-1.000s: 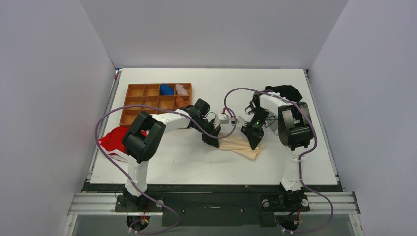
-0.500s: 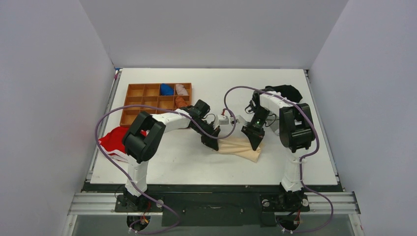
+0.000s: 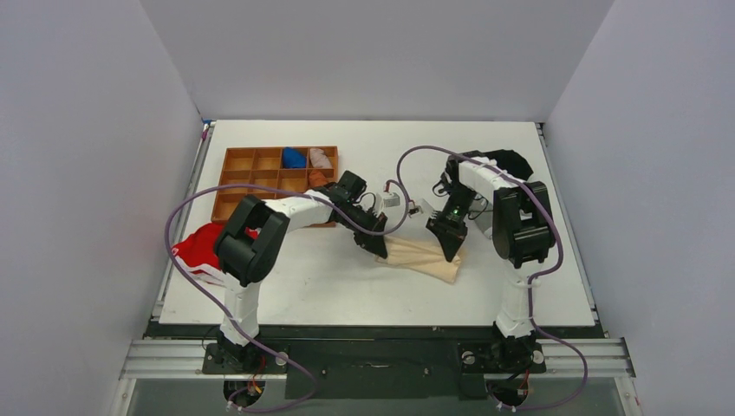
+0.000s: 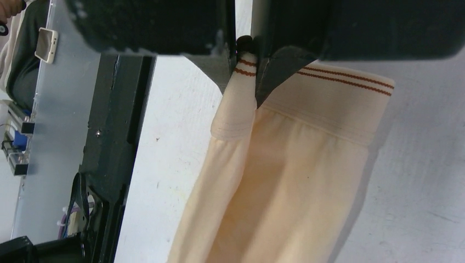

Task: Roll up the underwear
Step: Fold the underwear at the center of the board.

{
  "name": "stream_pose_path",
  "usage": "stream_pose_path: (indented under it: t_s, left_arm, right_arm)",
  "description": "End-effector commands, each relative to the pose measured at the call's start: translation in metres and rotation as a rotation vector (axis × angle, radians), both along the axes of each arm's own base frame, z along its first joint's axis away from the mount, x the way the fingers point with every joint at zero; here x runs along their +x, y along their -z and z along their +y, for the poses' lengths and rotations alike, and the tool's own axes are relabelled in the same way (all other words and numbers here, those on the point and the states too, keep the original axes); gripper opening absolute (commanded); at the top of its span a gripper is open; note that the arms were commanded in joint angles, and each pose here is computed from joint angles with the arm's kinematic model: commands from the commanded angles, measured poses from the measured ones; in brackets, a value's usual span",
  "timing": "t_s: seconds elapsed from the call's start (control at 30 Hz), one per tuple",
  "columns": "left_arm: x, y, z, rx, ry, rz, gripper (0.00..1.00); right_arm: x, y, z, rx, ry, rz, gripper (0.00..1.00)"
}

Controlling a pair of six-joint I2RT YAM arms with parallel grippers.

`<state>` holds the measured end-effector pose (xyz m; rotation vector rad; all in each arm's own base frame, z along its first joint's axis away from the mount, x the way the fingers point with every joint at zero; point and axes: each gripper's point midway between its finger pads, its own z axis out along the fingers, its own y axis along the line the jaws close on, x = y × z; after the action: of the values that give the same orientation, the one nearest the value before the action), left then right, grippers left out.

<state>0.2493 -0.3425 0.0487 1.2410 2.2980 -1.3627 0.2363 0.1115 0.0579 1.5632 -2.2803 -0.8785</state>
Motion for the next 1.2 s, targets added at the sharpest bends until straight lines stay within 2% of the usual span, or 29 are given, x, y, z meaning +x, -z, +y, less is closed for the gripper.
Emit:
stream_pose_path:
  t_s: [0.0,0.07,0.17,0.6,0.73,1.17]
  left_arm:
    - [0.018,-0.007,-0.005,-0.010,-0.078,0.003,0.00]
    - [0.021,-0.006,-0.006,0.004,-0.100,0.010,0.00]
    - [0.024,-0.004,-0.006,0.016,-0.115,0.014,0.00]
    - [0.028,-0.003,-0.007,0.036,-0.105,0.006,0.00]
    - [0.029,-0.002,-0.007,0.046,-0.085,-0.004,0.00]
    - [0.037,-0.007,-0.013,0.105,0.005,-0.022,0.01]
  right_arm:
    - [-0.006,-0.008,-0.001,0.023,-0.037,0.043,0.24]
    - [-0.008,-0.006,-0.002,0.026,-0.037,0.052,0.38]
    - [-0.008,-0.004,-0.002,0.028,-0.033,0.063,0.42]
    - [-0.001,-0.001,-0.001,0.054,0.016,0.066,0.16]
    - [-0.001,-0.003,-0.003,0.065,0.031,0.063,0.00]
    - [-0.006,-0.008,-0.015,0.046,0.050,0.065,0.00]
